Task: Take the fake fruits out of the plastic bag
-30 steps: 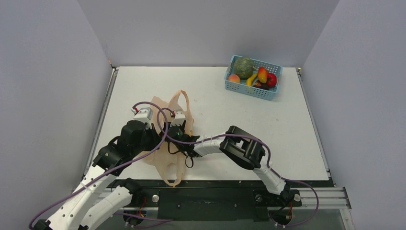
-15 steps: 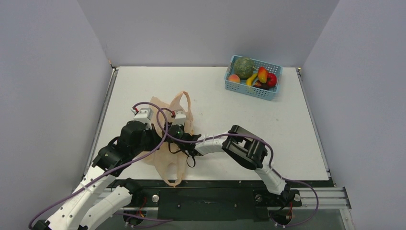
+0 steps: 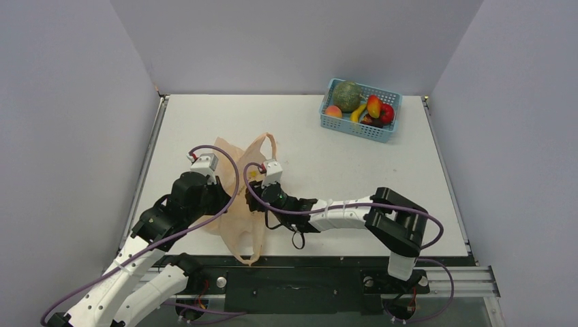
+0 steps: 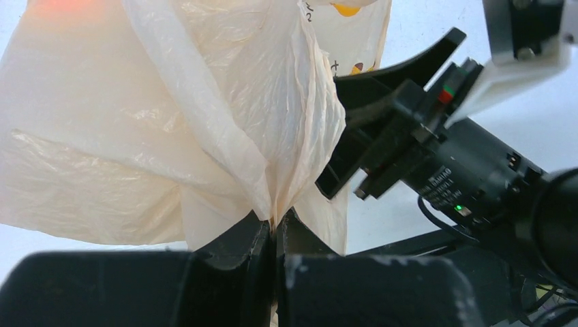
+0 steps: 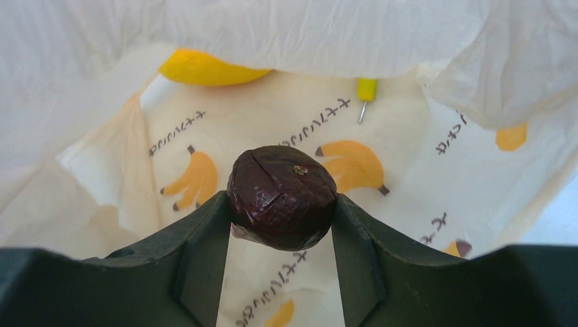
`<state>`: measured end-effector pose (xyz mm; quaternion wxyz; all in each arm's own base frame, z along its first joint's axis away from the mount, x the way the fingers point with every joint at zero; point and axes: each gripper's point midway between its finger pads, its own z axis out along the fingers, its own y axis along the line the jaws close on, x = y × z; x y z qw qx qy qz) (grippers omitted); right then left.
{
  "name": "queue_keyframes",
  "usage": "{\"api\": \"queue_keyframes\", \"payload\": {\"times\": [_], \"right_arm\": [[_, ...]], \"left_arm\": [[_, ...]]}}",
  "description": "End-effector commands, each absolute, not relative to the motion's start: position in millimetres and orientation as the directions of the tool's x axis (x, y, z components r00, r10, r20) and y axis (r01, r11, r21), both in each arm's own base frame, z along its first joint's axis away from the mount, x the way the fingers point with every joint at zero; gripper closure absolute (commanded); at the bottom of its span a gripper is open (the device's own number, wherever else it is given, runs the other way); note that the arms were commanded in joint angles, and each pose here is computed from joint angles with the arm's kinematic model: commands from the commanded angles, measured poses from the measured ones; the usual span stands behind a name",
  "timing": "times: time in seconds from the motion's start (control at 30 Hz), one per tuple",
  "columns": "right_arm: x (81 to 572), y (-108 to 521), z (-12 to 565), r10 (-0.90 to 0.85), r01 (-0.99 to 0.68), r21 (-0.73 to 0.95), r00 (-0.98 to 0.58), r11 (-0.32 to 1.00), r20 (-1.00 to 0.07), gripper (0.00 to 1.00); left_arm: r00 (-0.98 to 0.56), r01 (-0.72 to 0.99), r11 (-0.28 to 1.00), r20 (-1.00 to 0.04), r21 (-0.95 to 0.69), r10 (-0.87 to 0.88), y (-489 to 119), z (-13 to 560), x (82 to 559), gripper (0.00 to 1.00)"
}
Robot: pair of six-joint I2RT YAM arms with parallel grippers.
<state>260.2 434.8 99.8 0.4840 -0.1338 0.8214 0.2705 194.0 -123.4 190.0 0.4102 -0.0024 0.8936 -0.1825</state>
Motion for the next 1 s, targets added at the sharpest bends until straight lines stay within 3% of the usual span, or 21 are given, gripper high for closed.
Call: {"api": "queue_keyframes", "payload": {"times": [0.0, 0.5, 0.97], "right_arm": [[241.9, 427.4, 122.0, 0.049, -0.537, 0.336, -0.478, 0.774, -0.877, 0.97], [223.0, 381.5, 194.8, 0.141, -0.569, 0.364, -0.398, 0.738, -0.907, 1.00], [264.7, 291.7, 216.1, 0.224, -0.395, 0.335, -0.300, 0.855, -0.927, 1.00]], "left_arm": [[-0.635, 0.157, 0.926, -0.753, -0.343, -0.172, -125.9, 203.2, 198.2, 1.00], [-0.633, 0.153, 0.928, -0.754, -0.341, -0.172, -125.2, 203.2, 198.5, 1.00], [-0.635, 0.148, 0.929, -0.753, -0.339, -0.174, -124.5, 202.3, 198.7, 1.00]]}}
